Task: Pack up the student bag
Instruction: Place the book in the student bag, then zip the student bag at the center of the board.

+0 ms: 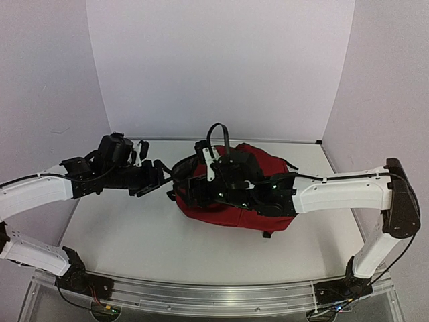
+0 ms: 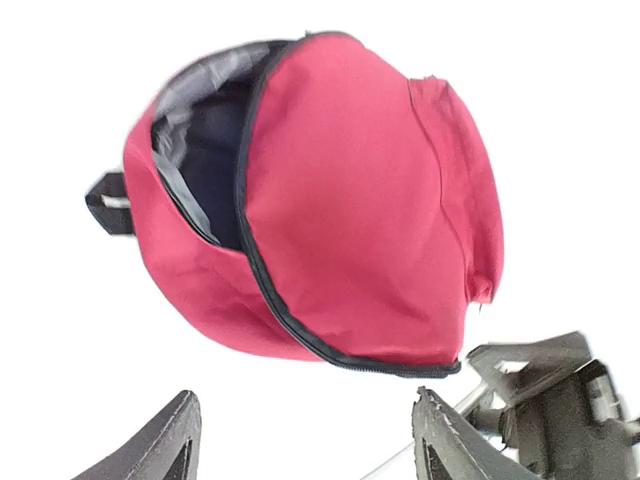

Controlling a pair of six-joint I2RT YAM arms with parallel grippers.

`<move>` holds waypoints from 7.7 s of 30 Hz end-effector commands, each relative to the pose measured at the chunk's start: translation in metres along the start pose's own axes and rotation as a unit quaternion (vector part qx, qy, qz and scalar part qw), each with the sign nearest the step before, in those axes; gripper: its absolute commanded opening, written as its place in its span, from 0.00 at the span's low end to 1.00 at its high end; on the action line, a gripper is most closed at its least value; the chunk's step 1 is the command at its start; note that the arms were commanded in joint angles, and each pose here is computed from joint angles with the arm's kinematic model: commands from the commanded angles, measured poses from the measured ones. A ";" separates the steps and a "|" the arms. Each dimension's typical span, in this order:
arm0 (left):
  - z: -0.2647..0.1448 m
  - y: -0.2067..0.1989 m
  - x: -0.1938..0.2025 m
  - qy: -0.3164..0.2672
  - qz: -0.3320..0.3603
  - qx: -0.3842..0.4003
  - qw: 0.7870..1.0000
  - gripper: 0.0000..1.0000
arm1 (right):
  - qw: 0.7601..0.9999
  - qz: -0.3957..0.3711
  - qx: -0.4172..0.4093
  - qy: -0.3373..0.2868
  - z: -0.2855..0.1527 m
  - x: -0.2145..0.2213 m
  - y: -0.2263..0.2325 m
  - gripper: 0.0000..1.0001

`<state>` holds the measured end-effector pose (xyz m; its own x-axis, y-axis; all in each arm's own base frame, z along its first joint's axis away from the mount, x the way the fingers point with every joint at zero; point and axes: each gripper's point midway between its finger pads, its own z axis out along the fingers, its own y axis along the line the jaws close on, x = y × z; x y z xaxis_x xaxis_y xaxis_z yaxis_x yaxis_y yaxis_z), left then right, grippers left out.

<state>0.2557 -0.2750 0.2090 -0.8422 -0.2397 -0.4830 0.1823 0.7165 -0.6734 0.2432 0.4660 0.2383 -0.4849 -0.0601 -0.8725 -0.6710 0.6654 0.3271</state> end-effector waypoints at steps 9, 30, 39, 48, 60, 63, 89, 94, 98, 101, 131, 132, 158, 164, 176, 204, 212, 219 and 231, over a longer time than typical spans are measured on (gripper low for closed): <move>0.048 -0.121 0.071 0.042 0.098 0.064 0.992 0.62 | 0.974 0.092 0.207 -0.027 -0.079 -0.037 -0.138 0.93; 0.156 -0.138 0.120 0.137 0.051 -0.027 0.989 0.62 | 0.932 0.154 0.319 -0.080 -0.143 -0.027 -0.228 0.85; 0.176 -0.126 0.108 0.119 0.007 -0.034 0.992 0.65 | 0.934 0.151 0.314 -0.085 -0.159 -0.020 -0.228 0.85; 0.186 -0.129 0.100 0.107 -0.010 -0.022 0.994 0.46 | 0.936 0.151 0.309 -0.071 -0.158 -0.004 -0.229 0.85; 0.168 -0.115 0.098 0.099 -0.031 -0.042 0.994 0.14 | 0.946 0.139 0.284 -0.065 -0.162 -0.001 -0.222 0.84; 0.162 -0.111 0.096 0.093 -0.039 -0.036 0.994 0.02 | 0.952 0.131 0.271 -0.060 -0.162 0.000 -0.218 0.83; 0.099 -0.063 0.072 0.111 -0.036 -0.055 0.992 0.00 | 0.989 -0.024 0.129 0.072 -0.109 0.070 -0.121 0.70; 0.080 -0.049 0.057 0.096 -0.031 -0.065 0.993 0.00 | 0.983 -0.076 0.149 0.077 -0.088 0.067 -0.111 0.77; 0.069 -0.048 0.050 0.097 -0.021 -0.055 0.994 0.00 | 0.979 -0.116 0.150 0.078 -0.068 0.061 -0.097 0.78; 0.064 -0.050 0.049 0.108 -0.006 -0.042 0.993 0.00 | 0.978 -0.142 0.142 0.065 -0.054 0.055 -0.081 0.78; 0.044 -0.021 -0.007 0.089 -0.001 -0.024 0.996 0.00 | 0.943 -0.231 0.241 -0.004 -0.010 0.049 -0.097 0.00; 0.043 -0.016 -0.014 0.080 -0.002 -0.028 0.996 0.00 | 0.943 -0.233 0.239 0.001 -0.013 0.051 -0.098 0.00; 0.035 0.031 -0.082 0.031 0.005 0.065 0.997 0.00 | 0.981 -0.125 0.143 0.044 -0.057 0.045 -0.061 0.23; 0.025 0.032 -0.053 0.049 -0.010 0.094 0.994 0.00 | 0.987 -0.106 0.117 0.015 -0.021 0.011 -0.031 0.49; 0.010 0.032 -0.044 0.038 -0.017 0.092 0.995 0.00 | 0.981 -0.179 0.056 0.042 0.069 0.016 0.014 0.85; 0.007 0.044 -0.082 -0.003 -0.028 0.037 0.999 0.00 | 0.976 -0.211 -0.015 0.060 0.009 0.050 0.040 0.00; 0.015 0.056 -0.098 -0.002 -0.023 0.021 1.000 0.00 | 0.971 -0.205 -0.048 0.112 -0.025 0.083 0.058 0.00; 0.032 0.059 -0.118 0.001 -0.004 0.031 1.000 0.00 | 0.966 -0.178 -0.114 0.146 -0.061 0.096 0.085 0.00; 0.050 0.052 -0.139 0.006 0.000 0.097 0.995 0.00 | 0.970 -0.133 -0.092 0.178 -0.087 0.110 0.068 0.01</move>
<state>0.3201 -0.2660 0.1628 -0.9806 -0.0378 -0.1923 0.1386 0.5596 -0.8171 0.1482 0.4484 0.1763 -0.3735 -0.4693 -0.8002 -0.8406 0.5360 0.0780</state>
